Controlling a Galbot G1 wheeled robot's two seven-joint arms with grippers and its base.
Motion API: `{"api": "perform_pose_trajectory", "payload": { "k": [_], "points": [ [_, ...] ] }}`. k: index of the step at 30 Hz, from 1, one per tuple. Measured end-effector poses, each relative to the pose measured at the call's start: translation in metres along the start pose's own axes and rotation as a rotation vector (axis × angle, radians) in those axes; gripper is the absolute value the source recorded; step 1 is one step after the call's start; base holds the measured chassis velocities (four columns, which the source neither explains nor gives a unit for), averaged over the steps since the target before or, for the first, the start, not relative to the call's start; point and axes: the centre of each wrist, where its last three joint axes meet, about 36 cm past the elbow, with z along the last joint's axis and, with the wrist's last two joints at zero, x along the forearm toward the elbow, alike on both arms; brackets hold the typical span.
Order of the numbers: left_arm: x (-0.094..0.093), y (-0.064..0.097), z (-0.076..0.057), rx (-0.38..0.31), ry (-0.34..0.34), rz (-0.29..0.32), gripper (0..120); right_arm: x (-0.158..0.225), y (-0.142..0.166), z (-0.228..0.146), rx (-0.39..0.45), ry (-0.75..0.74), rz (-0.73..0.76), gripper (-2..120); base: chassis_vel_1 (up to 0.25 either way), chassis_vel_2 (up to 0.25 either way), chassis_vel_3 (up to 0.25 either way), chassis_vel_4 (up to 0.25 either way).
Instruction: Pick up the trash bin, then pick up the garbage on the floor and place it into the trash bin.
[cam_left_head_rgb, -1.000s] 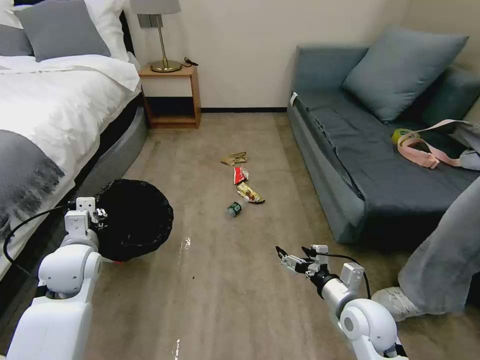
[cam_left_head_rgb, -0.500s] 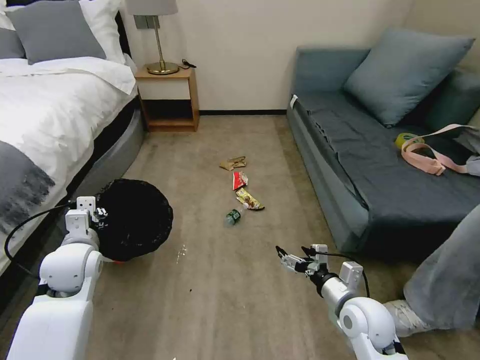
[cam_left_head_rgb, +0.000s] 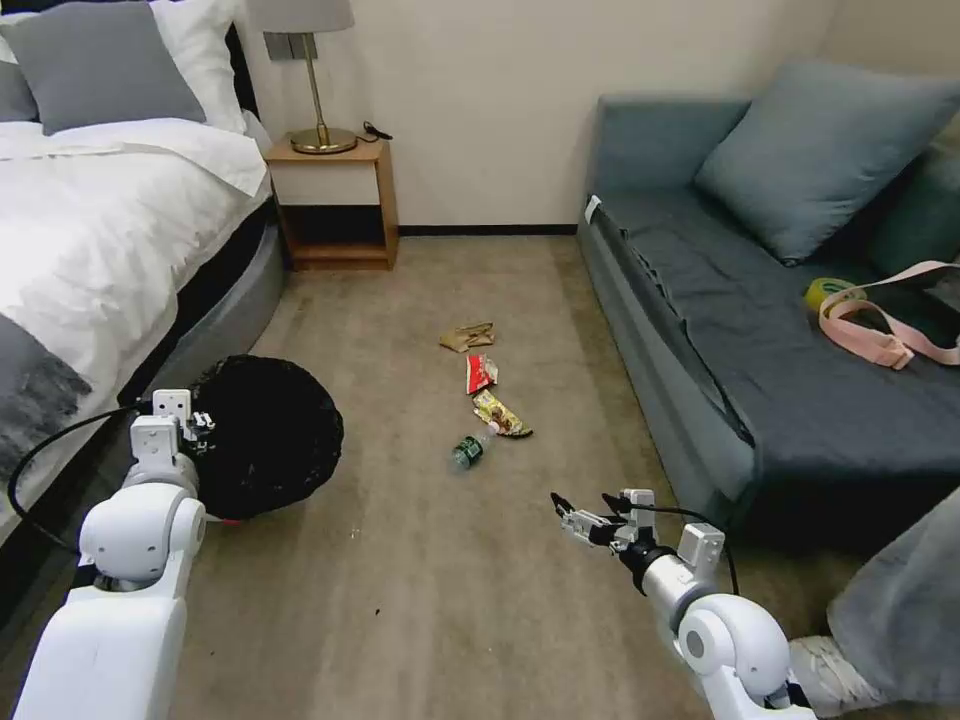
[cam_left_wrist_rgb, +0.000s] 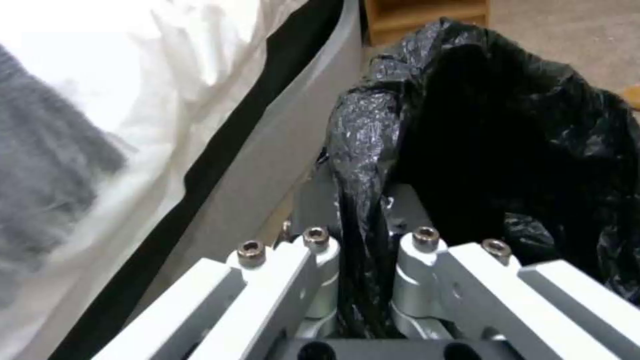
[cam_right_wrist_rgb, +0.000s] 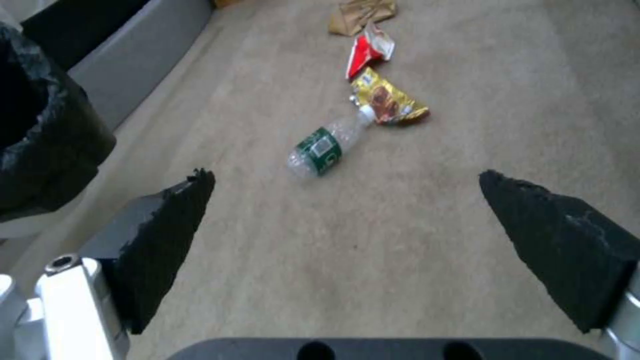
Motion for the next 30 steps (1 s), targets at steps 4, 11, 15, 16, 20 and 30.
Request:
{"api": "perform_pose_trajectory", "payload": {
  "k": [4,11,15,16,20,30],
  "points": [
    [-0.0001,0.0006,-0.0003,0.001,0.000,-0.001,5,-0.0002,0.0005,0.0004,0.001,0.001,-0.001,100,-0.108,0.098,0.102,-0.109],
    [-0.0004,0.0016,0.0034,0.004,0.007,-0.004,5,0.0002,0.0016,0.0019,0.004,0.004,0.000,100,-0.101,0.110,0.100,-0.106],
    [0.0000,0.0015,0.0042,0.005,0.008,-0.003,5,0.0007,0.0027,0.0021,0.007,0.005,-0.001,100,-0.095,0.104,0.102,-0.095],
    [0.0003,0.0020,0.0036,0.007,0.006,-0.004,5,0.0009,0.0030,0.0020,0.007,0.004,-0.001,100,-0.098,0.099,0.086,-0.086],
    [0.0012,0.0038,0.0012,0.013,-0.001,-0.006,5,0.0016,0.0038,0.0018,0.009,0.003,-0.002,100,-0.112,0.093,0.083,-0.096],
    [0.0041,0.0040,0.0030,0.014,0.002,-0.006,5,0.0017,0.0066,0.0028,0.020,0.009,-0.009,100,-0.105,0.096,0.096,-0.098]
  ]
}}
